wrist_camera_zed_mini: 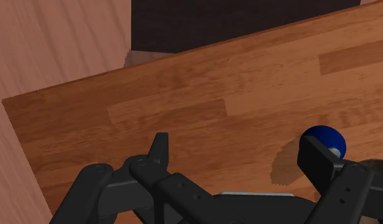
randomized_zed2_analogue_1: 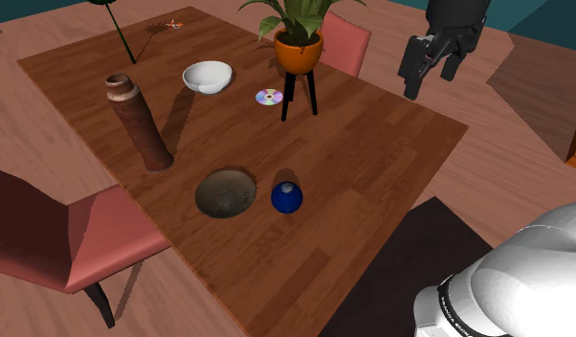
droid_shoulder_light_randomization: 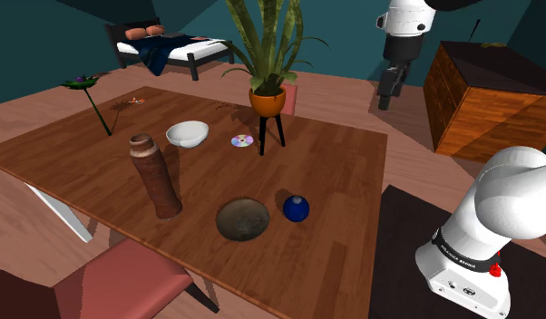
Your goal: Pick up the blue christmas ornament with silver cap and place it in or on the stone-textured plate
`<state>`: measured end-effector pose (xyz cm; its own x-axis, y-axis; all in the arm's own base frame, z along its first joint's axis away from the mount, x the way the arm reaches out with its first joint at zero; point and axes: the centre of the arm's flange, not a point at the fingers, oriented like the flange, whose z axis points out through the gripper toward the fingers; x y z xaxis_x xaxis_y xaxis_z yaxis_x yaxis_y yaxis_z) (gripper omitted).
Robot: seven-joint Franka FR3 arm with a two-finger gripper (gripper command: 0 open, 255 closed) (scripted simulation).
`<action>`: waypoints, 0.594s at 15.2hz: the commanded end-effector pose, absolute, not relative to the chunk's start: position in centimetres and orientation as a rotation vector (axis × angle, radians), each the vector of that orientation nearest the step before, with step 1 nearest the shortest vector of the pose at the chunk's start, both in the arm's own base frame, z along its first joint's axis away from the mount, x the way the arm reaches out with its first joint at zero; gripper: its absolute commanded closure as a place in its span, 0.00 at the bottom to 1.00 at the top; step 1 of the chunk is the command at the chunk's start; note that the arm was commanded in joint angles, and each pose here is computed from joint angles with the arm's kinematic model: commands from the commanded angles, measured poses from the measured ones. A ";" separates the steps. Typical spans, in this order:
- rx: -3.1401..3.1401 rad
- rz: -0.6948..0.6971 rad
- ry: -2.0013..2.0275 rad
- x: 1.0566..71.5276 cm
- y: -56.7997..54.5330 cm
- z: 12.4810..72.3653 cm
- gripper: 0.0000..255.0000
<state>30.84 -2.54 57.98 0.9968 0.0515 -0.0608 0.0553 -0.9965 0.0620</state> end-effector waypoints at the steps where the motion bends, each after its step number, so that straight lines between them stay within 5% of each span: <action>1: 3.075 -0.091 0.082 30.8 -2.5 58.0 0.00; 9: 3.110 -0.235 -0.045 35.8 3.3 50.4 0.00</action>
<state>34.91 2.50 51.33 0.9901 -0.0186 -0.1389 -0.0146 -0.9995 0.0293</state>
